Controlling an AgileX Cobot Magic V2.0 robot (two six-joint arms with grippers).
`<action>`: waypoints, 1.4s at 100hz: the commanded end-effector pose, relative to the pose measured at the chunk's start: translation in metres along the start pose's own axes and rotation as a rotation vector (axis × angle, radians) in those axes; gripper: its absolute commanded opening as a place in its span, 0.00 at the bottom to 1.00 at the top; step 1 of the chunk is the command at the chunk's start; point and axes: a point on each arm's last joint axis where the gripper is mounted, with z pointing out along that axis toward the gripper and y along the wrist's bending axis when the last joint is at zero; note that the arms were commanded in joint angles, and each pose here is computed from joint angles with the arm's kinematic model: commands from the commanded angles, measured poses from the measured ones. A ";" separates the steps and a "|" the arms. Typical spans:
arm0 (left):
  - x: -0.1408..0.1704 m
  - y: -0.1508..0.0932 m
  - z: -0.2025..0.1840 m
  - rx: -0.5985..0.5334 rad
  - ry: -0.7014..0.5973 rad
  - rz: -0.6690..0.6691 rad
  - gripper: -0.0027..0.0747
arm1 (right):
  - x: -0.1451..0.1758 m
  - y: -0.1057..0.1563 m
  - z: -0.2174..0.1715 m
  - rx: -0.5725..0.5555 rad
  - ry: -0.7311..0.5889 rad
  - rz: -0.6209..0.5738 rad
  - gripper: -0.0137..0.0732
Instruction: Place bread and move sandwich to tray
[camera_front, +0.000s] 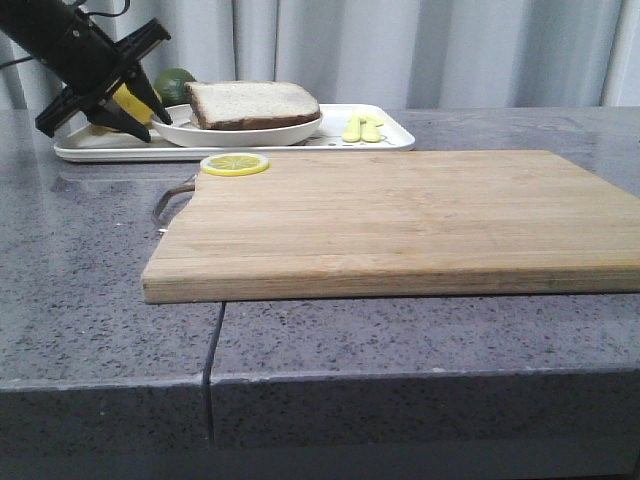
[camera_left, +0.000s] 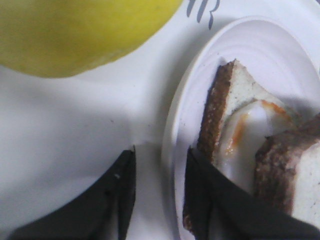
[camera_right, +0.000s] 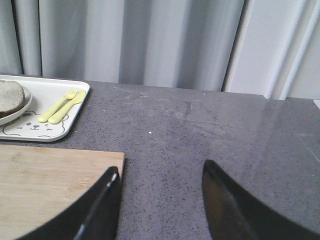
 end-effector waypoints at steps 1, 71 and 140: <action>-0.010 -0.033 -0.046 0.058 -0.105 0.045 0.33 | -0.015 -0.001 -0.003 0.003 -0.099 -0.007 0.60; -0.015 -0.085 -0.159 -0.048 -0.281 0.331 0.32 | -0.014 -0.001 -0.003 0.004 -0.085 -0.007 0.60; 0.088 -0.154 -0.339 0.050 -0.623 0.648 0.32 | -0.011 -0.001 -0.003 0.007 -0.047 -0.006 0.60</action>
